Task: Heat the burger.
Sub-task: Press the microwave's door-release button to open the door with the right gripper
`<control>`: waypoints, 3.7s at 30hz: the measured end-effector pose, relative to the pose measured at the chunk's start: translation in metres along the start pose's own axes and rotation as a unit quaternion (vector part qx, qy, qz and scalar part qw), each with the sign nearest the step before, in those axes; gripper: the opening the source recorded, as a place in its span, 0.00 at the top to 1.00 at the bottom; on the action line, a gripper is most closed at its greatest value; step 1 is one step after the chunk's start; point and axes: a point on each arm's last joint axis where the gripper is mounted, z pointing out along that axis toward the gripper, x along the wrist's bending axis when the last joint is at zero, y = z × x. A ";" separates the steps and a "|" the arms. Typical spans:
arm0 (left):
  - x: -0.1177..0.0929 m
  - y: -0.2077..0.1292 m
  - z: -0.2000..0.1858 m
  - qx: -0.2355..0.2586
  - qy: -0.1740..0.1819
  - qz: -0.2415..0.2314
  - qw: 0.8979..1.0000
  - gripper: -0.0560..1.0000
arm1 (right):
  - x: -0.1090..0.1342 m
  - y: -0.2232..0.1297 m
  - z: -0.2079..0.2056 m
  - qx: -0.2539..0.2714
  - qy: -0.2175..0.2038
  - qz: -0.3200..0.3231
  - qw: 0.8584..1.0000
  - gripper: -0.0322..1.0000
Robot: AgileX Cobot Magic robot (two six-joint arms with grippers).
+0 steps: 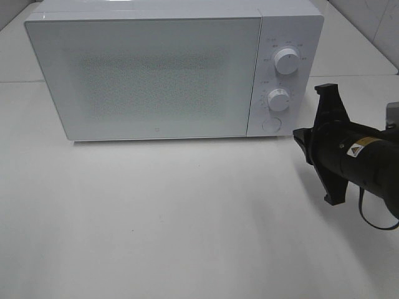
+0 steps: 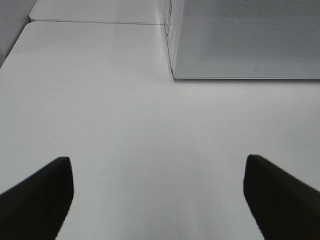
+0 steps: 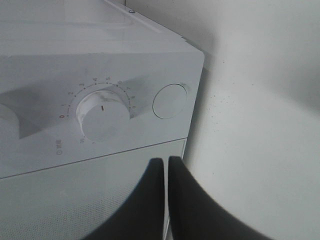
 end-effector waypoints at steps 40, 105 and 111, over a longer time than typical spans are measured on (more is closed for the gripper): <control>0.000 0.000 0.000 0.000 0.000 0.000 1.000 0.15 | 0.003 -0.008 0.086 -0.034 -0.014 0.049 0.998 0.97; 0.000 0.000 0.000 0.000 0.000 0.000 1.000 0.15 | 0.002 -0.004 0.117 -0.048 0.013 0.017 0.999 0.97; 0.000 0.000 0.000 0.000 0.000 0.000 1.000 0.15 | 0.002 -0.004 0.118 -0.046 0.005 0.018 0.999 0.97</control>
